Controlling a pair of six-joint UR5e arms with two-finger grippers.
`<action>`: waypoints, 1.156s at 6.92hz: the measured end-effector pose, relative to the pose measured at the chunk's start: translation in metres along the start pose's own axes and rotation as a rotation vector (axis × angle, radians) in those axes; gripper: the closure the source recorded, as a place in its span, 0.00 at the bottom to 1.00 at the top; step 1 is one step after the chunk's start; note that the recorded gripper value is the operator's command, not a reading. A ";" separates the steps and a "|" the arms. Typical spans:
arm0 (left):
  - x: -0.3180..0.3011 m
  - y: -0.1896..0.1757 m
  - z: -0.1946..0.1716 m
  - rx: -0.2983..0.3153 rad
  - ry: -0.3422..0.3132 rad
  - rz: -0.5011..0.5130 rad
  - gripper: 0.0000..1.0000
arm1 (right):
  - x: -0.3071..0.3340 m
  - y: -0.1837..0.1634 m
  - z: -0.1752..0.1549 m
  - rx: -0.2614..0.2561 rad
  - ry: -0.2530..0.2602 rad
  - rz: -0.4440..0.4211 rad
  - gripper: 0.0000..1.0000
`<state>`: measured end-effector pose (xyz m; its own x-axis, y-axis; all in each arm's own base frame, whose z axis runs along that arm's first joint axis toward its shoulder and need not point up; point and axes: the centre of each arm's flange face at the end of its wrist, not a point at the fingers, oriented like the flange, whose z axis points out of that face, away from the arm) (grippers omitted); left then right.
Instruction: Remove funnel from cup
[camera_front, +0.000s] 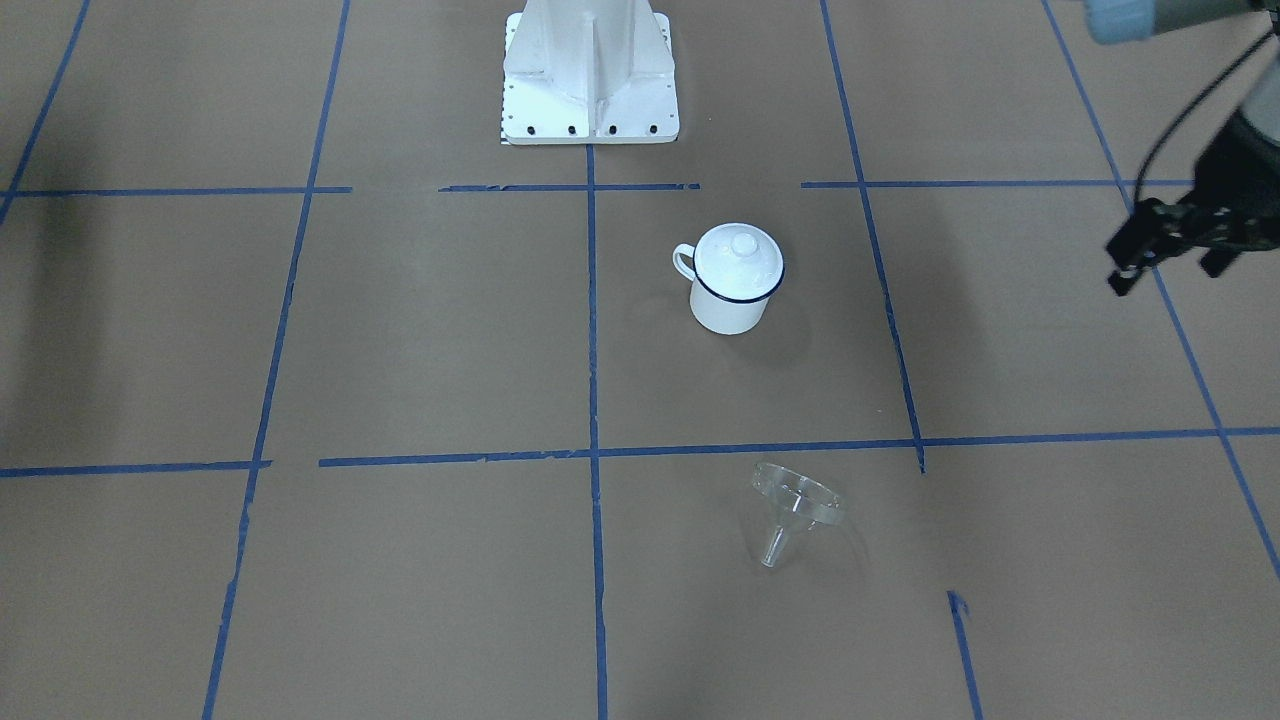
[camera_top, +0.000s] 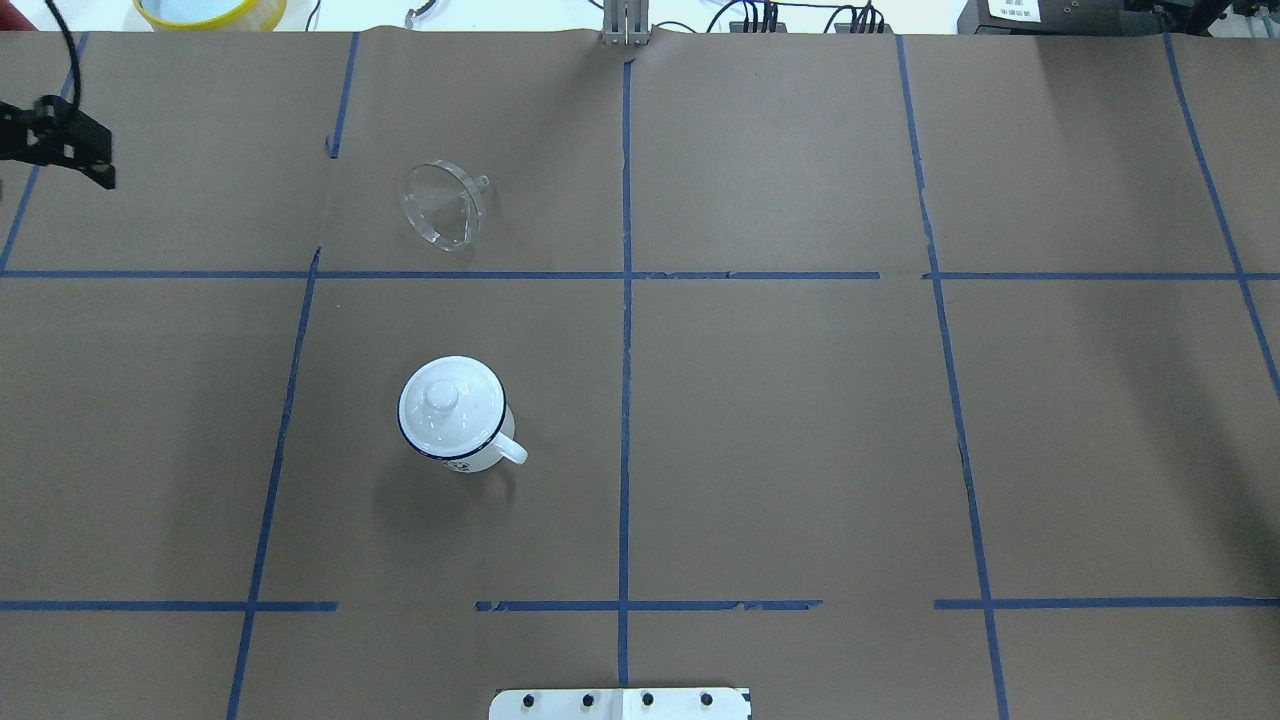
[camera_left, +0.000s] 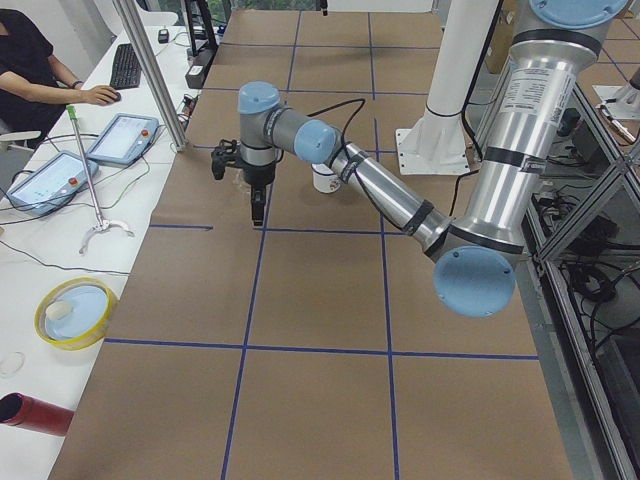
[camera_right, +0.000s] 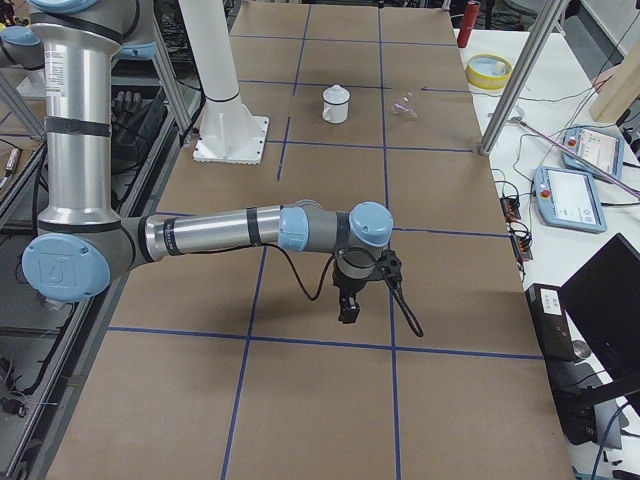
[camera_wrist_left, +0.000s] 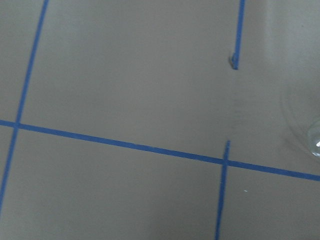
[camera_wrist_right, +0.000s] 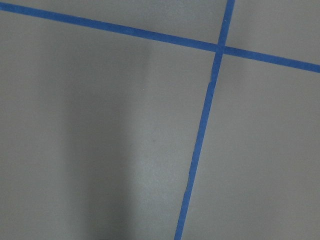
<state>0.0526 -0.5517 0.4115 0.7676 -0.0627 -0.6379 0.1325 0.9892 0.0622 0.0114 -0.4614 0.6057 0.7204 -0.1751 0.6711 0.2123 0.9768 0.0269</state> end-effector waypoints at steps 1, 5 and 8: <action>-0.057 -0.010 0.008 -0.017 -0.020 0.065 0.00 | 0.000 0.000 0.000 0.000 0.000 0.000 0.00; -0.233 0.038 0.048 -0.119 0.074 0.148 0.00 | 0.000 0.000 0.000 0.000 0.000 0.000 0.00; -0.238 0.054 0.053 -0.186 0.140 0.074 0.00 | 0.000 0.000 0.000 0.000 0.000 0.000 0.00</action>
<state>-0.0892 -0.4906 0.6072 0.6746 0.0171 -0.7379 -0.0490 0.9986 -0.0217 0.0114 -0.4614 0.6057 0.7205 -0.1748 0.6711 0.2121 0.9769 0.0268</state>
